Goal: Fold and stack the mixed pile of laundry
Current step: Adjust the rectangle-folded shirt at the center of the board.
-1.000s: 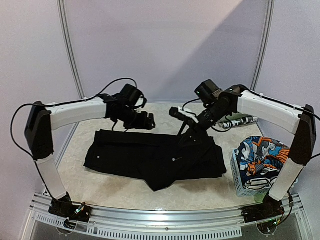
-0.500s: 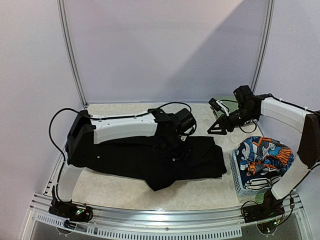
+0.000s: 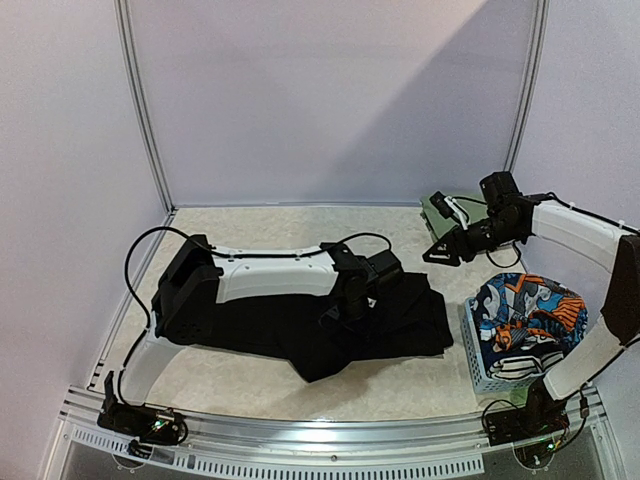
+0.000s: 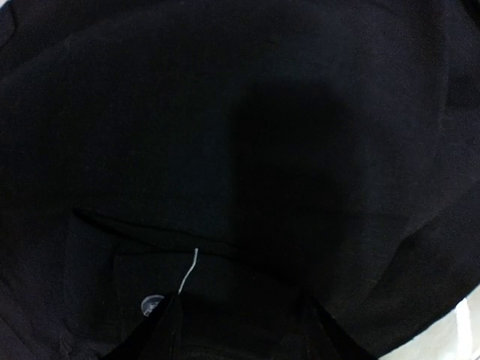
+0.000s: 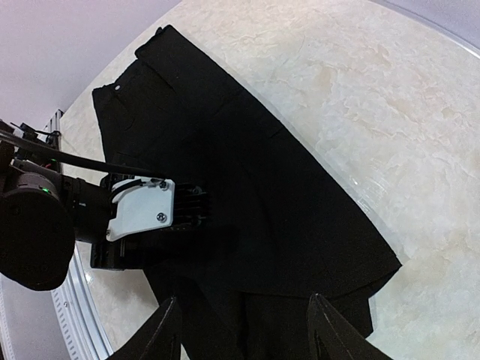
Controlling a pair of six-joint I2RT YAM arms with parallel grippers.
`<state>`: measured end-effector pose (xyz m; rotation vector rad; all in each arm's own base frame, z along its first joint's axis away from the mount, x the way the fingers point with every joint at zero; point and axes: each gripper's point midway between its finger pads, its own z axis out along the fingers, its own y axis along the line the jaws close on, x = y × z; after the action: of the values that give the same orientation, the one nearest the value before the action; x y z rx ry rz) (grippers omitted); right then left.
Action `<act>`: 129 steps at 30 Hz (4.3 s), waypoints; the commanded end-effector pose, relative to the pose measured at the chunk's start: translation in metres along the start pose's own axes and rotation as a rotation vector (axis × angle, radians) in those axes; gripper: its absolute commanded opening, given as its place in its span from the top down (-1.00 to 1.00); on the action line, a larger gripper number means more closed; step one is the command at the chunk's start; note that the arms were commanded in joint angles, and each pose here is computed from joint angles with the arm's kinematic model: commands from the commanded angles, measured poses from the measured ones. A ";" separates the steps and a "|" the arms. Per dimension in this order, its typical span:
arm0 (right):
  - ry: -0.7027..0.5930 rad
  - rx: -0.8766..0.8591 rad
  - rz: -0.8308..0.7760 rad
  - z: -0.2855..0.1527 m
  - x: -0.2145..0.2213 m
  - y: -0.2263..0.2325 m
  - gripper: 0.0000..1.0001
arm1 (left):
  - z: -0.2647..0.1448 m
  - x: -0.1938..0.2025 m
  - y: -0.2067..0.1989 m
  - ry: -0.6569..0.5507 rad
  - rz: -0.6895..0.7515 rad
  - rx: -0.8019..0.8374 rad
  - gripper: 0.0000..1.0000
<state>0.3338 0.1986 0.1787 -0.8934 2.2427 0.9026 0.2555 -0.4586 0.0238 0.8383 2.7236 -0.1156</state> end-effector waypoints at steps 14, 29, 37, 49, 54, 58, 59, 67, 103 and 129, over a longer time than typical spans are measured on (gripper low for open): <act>-0.006 -0.020 0.005 0.003 0.004 0.001 -0.13 | -0.105 -0.014 0.061 -0.185 -0.087 -0.079 1.00; 0.221 0.036 -0.028 0.079 0.030 -0.035 -0.10 | -0.226 0.061 0.209 -0.478 -0.356 -0.349 1.00; 0.306 0.078 -0.101 0.139 0.019 -0.052 -0.10 | -0.277 0.085 0.215 -0.759 -0.499 -0.101 1.00; 0.508 0.053 -0.095 0.176 0.062 -0.048 -0.10 | -0.285 0.115 0.143 -0.770 -0.355 0.261 0.99; 0.532 0.067 -0.085 0.174 0.070 -0.051 -0.10 | -0.280 0.128 0.170 -0.690 -0.351 0.040 1.00; 0.502 0.065 -0.081 0.172 0.057 -0.047 -0.10 | -0.309 0.121 0.190 -0.763 -0.291 -0.076 1.00; 0.479 0.057 -0.085 0.168 0.048 -0.043 -0.12 | -0.315 0.118 0.190 -0.783 -0.266 -0.082 1.00; 0.313 -0.095 -0.253 0.144 -0.018 0.011 -0.46 | -0.308 0.110 0.168 -0.754 -0.158 -0.022 1.00; 0.512 -0.139 -0.399 0.216 0.012 0.029 1.00 | -0.260 0.126 0.171 -0.764 -0.152 -0.136 1.00; 0.365 0.031 -0.129 0.201 -0.036 -0.039 0.05 | -0.266 0.090 0.233 -0.714 -0.131 -0.337 1.00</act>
<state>0.4409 0.3395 0.0732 -1.2683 2.4078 0.6612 0.2615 -0.1647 0.2521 0.4270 1.9730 0.2198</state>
